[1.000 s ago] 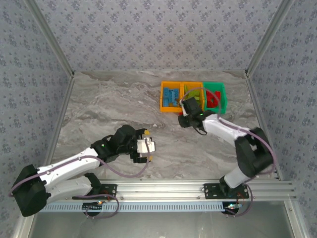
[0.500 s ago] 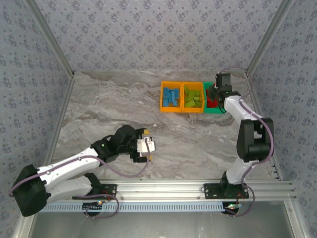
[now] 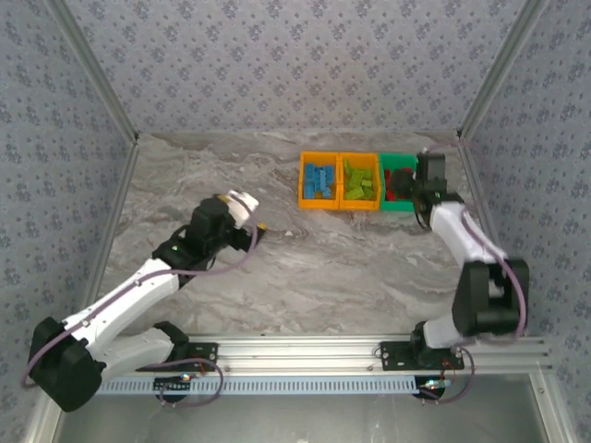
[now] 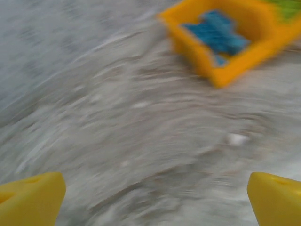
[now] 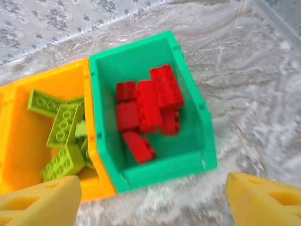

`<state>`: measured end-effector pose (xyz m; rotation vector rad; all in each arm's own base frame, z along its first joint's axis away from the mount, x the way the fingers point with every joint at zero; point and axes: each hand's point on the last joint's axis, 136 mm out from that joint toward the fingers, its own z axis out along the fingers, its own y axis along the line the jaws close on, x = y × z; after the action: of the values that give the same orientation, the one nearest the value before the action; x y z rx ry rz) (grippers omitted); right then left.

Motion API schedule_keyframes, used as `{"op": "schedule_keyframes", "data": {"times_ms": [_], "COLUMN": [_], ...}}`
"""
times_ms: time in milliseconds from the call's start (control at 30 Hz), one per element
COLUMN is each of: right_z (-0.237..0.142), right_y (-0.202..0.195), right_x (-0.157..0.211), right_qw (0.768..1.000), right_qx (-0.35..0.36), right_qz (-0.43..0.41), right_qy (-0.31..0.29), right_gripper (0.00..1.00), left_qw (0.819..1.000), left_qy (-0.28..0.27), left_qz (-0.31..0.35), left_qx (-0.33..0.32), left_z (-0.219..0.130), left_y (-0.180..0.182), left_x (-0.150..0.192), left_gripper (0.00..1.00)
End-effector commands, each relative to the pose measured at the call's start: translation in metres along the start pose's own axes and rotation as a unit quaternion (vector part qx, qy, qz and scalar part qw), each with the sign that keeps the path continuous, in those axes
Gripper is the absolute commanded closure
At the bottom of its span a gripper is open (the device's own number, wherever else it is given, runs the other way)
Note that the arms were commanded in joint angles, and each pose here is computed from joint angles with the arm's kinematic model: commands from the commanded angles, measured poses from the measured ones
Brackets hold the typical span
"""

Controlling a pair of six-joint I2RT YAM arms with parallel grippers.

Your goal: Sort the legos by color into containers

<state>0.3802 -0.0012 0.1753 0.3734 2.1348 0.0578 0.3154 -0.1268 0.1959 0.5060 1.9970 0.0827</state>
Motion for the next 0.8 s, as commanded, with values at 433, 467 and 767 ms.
{"op": "schedule_keyframes", "data": {"times_ms": [433, 467, 767], "right_z": [0.039, 0.054, 0.055], "right_y": [-0.045, -0.051, -0.051], "right_x": [0.048, 0.061, 0.058], "right_qw": [0.981, 0.985, 0.984], "right_qx": [0.046, 0.045, 0.052], "right_qz": [-0.131, -0.122, -0.122], "right_qy": [-0.133, -0.113, -0.121], "right_gripper": [0.0, 0.0, 0.0], "left_qw": [0.971, 0.972, 0.971], "left_qy": [-0.057, -0.06, -0.041], "left_qz": [-0.181, -0.179, -0.204], "left_qx": [-0.145, -0.142, -0.12], "left_z": [0.045, 0.052, 0.1], "left_y": [0.115, 0.115, 0.123], "left_x": [0.083, 0.083, 0.11], "left_gripper": [0.01, 0.01, 0.01]}}
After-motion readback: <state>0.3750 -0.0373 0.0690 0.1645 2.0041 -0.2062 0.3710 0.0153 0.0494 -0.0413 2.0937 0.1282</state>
